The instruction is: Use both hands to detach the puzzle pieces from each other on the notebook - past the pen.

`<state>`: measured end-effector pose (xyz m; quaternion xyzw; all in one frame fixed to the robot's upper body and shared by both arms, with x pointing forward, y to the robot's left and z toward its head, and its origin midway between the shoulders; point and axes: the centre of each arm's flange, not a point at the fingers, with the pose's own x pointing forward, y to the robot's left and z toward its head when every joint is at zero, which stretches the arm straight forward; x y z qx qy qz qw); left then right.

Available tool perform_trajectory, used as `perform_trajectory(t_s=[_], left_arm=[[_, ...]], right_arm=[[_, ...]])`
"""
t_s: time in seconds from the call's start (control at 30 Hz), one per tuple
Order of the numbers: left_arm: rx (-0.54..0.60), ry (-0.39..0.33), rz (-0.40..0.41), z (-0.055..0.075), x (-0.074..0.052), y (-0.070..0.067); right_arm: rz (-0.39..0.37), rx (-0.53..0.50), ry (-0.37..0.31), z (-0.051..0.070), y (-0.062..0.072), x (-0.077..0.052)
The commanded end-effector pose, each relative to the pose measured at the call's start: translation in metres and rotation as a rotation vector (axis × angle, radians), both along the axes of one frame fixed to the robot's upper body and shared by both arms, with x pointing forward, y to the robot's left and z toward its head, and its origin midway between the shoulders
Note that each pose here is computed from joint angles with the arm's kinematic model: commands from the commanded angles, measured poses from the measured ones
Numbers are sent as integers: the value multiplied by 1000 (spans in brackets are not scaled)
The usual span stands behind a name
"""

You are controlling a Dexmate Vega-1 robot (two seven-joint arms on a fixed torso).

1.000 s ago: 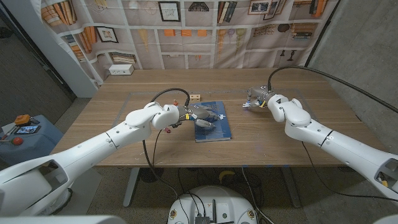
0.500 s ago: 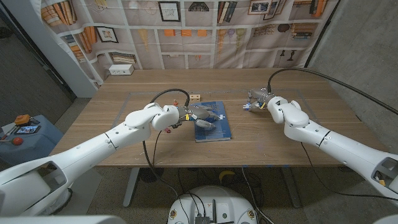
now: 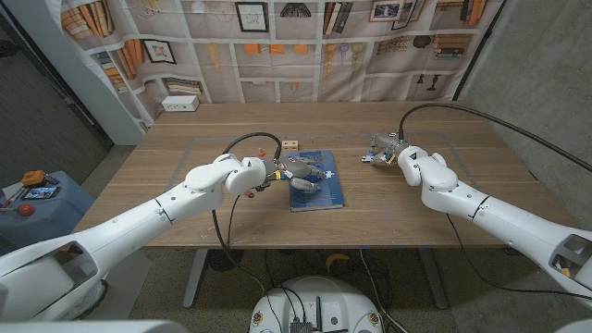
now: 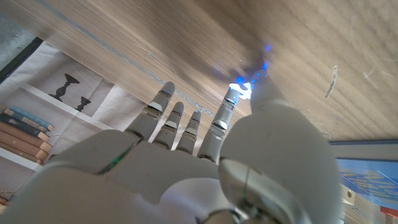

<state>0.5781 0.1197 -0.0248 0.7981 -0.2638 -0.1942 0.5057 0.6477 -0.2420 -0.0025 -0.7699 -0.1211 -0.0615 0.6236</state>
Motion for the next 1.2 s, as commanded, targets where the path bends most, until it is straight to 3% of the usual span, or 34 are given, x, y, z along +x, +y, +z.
perform_trajectory(t_s=[0.03,0.7,1.2], left_arm=[[-28,-37,-8,11,-2,-1],[-88,-111,51,33,1,12],[-159,-126,79,39,3,22]], right_arm=[[-14,11,8,-7,-3,3],[-22,0,53,-8,-2,4],[-24,8,95,-3,-6,3]])
